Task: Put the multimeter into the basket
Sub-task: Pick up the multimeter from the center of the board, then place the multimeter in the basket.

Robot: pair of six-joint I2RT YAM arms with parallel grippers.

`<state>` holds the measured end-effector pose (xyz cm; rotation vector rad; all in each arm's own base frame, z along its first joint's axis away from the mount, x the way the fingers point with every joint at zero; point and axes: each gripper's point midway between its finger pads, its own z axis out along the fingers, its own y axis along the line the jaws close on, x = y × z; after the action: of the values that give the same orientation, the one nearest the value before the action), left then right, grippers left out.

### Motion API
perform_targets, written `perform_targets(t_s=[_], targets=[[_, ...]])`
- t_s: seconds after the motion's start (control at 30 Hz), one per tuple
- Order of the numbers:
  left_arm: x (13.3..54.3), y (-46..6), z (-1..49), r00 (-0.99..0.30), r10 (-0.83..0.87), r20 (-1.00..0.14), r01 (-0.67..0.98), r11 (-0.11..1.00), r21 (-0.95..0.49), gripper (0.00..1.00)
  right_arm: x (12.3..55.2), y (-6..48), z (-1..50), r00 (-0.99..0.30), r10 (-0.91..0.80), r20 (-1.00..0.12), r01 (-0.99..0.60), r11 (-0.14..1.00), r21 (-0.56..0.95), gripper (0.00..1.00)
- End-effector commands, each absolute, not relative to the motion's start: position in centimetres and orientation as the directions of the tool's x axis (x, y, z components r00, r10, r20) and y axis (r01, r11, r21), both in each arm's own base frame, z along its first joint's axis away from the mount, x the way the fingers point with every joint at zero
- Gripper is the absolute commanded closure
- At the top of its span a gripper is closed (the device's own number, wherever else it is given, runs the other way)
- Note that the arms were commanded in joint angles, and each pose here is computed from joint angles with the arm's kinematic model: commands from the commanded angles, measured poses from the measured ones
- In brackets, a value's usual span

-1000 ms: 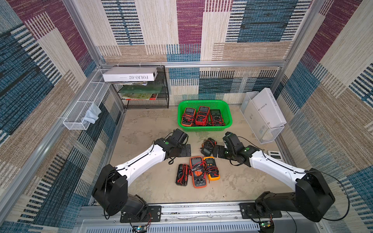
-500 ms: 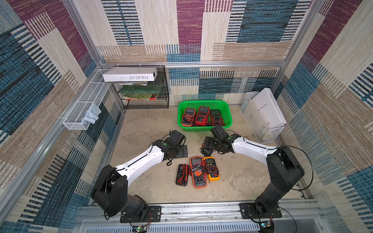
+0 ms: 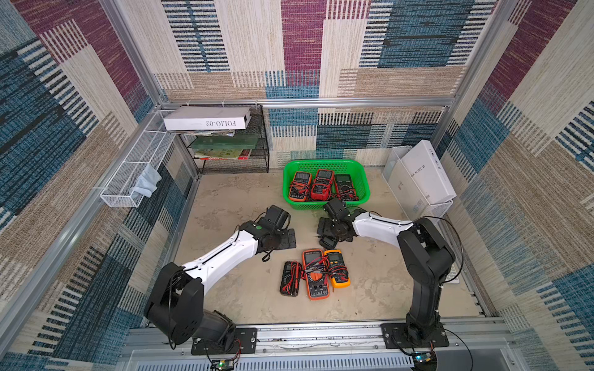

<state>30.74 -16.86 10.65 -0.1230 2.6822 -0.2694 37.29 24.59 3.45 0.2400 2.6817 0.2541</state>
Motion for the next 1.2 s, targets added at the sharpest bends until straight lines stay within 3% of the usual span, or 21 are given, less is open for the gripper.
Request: perform_targets(t_s=[0.0, 0.27, 0.7, 0.93, 1.17], targets=[[31.1, -17.4, 10.9, -0.896, -0.128, -0.425, -0.026, 0.971, -0.237, 0.0, 36.4, 24.0, 2.6, -0.906, 0.202, -0.372, 0.143, 0.973, 0.181, 0.06], [31.5, -17.8, 11.5, -0.893, -0.137, -0.429, -0.022, 0.965, -0.262, 0.0, 35.9, 23.0, 4.9, -0.881, 0.216, -0.42, 0.145, 0.97, 0.194, 0.34], [32.1, -17.7, 13.0, -0.879, -0.12, -0.462, -0.001, 0.969, -0.249, 0.0, 36.7, 20.2, 14.8, -0.769, 0.229, -0.597, 0.11, 0.967, 0.23, 0.35], [32.1, -17.8, 13.6, -0.876, -0.116, -0.467, 0.006, 0.968, -0.252, 0.0, 40.7, 17.0, 21.1, -0.679, 0.284, -0.677, 0.107, 0.951, 0.291, 0.35], [32.1, -18.1, 13.4, -0.883, -0.117, -0.455, 0.005, 0.966, -0.258, 0.0, 45.5, 15.0, 24.2, -0.63, 0.303, -0.715, 0.086, 0.942, 0.324, 0.35]])
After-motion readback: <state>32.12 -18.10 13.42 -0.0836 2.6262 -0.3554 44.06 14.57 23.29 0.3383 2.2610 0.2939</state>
